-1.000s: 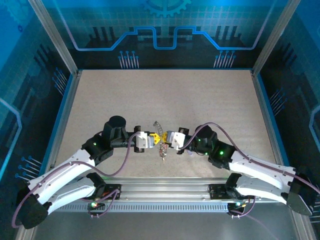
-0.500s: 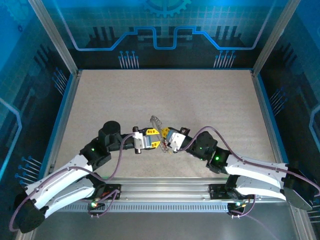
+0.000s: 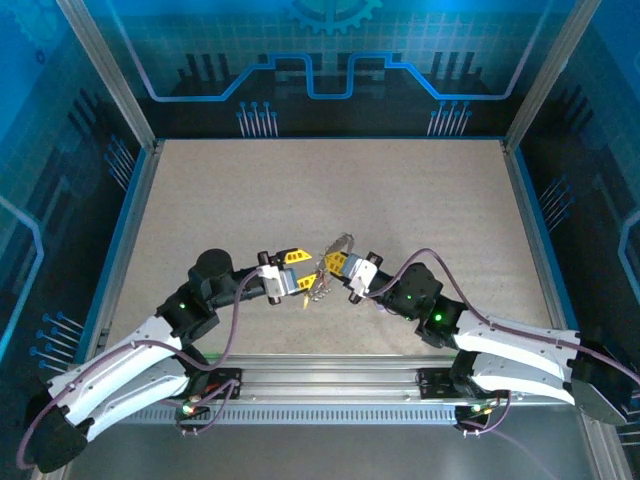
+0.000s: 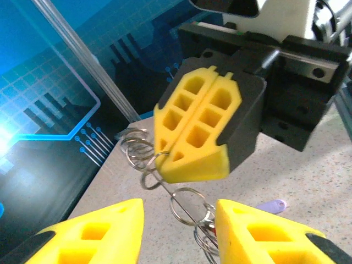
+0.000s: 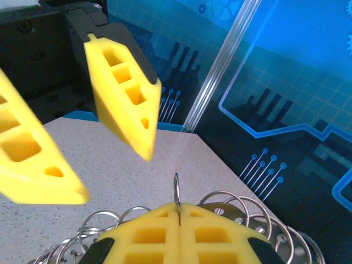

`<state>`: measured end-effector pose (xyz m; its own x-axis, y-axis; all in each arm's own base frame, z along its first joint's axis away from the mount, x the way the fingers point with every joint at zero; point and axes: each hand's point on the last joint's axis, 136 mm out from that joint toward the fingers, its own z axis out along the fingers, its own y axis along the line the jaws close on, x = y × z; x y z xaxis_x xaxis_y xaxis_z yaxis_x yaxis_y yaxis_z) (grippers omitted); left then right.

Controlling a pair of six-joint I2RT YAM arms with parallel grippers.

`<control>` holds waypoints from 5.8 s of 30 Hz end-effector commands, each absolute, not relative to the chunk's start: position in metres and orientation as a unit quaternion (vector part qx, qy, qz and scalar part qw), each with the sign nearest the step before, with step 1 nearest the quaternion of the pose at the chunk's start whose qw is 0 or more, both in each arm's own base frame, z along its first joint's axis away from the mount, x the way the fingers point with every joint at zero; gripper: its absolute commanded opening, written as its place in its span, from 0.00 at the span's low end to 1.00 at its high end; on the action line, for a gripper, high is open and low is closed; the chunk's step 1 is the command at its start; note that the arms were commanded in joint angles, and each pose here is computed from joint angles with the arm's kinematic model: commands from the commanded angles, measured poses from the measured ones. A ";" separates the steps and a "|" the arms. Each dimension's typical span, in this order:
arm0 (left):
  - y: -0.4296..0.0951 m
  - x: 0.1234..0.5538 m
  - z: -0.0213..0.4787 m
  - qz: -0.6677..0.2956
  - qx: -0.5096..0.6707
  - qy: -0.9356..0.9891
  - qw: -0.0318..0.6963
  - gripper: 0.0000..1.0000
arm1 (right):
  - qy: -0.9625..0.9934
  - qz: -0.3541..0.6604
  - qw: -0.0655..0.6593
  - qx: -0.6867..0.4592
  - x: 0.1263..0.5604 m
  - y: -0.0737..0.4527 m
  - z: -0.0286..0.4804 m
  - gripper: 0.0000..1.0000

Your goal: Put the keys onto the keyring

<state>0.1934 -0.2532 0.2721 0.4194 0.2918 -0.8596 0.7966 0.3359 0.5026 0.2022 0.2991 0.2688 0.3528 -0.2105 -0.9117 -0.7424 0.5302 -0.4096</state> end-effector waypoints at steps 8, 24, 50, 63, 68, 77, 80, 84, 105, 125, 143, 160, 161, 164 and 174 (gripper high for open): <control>-0.257 0.203 0.282 -0.192 0.523 0.498 0.664 0.26 | 0.511 0.249 0.707 -0.420 0.192 0.299 0.292 0.00; -0.260 0.218 0.292 -0.211 0.481 0.536 0.661 0.20 | 0.522 0.266 0.701 -0.406 0.192 0.305 0.291 0.00; -0.267 0.201 0.295 -0.250 0.513 0.527 0.630 0.23 | 0.517 0.262 0.703 -0.413 0.191 0.306 0.289 0.00; -0.266 0.212 0.294 -0.242 0.490 0.544 0.637 0.10 | 0.519 0.263 0.703 -0.409 0.190 0.305 0.290 0.00; -0.265 0.219 0.296 -0.245 0.467 0.554 0.644 0.10 | 0.527 0.257 0.706 -0.397 0.193 0.304 0.291 0.00; -0.265 0.226 0.294 -0.240 0.457 0.566 0.643 0.00 | 0.540 0.268 0.703 -0.377 0.194 0.313 0.291 0.00; -0.263 0.224 0.293 -0.228 0.467 0.566 0.640 0.00 | 0.539 0.261 0.702 -0.384 0.194 0.312 0.287 0.00; -0.260 0.220 0.288 -0.213 0.490 0.572 0.623 0.00 | 0.542 0.258 0.686 -0.412 0.193 0.311 0.279 0.03; -0.261 0.207 0.275 -0.184 0.573 0.577 0.552 0.00 | 0.584 0.239 0.617 -0.470 0.205 0.324 0.250 0.12; -0.250 0.200 0.273 -0.190 0.545 0.589 0.565 0.29 | 0.503 0.317 0.668 -0.449 0.185 0.312 0.275 0.00; -0.266 0.179 0.280 -0.266 0.561 0.547 0.561 0.23 | 0.477 0.335 0.683 -0.439 0.179 0.308 0.285 0.00; -0.267 0.180 0.275 -0.243 0.593 0.535 0.550 0.02 | 0.477 0.310 0.667 -0.480 0.176 0.312 0.275 0.00; -0.267 0.178 0.275 -0.243 0.597 0.532 0.549 0.00 | 0.477 0.307 0.666 -0.483 0.176 0.312 0.274 0.00; -0.266 0.176 0.274 -0.241 0.603 0.528 0.548 0.00 | 0.483 0.296 0.661 -0.493 0.177 0.312 0.269 0.00; -0.258 0.178 0.263 -0.203 0.627 0.537 0.527 0.00 | 0.501 0.258 0.613 -0.554 0.179 0.312 0.250 0.12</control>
<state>0.1800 -0.2599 0.2530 0.3018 0.4506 -0.8402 0.9004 0.1551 0.4066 0.1765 0.3150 0.2449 0.3305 -0.2003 -0.9223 -0.8843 0.2757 -0.3768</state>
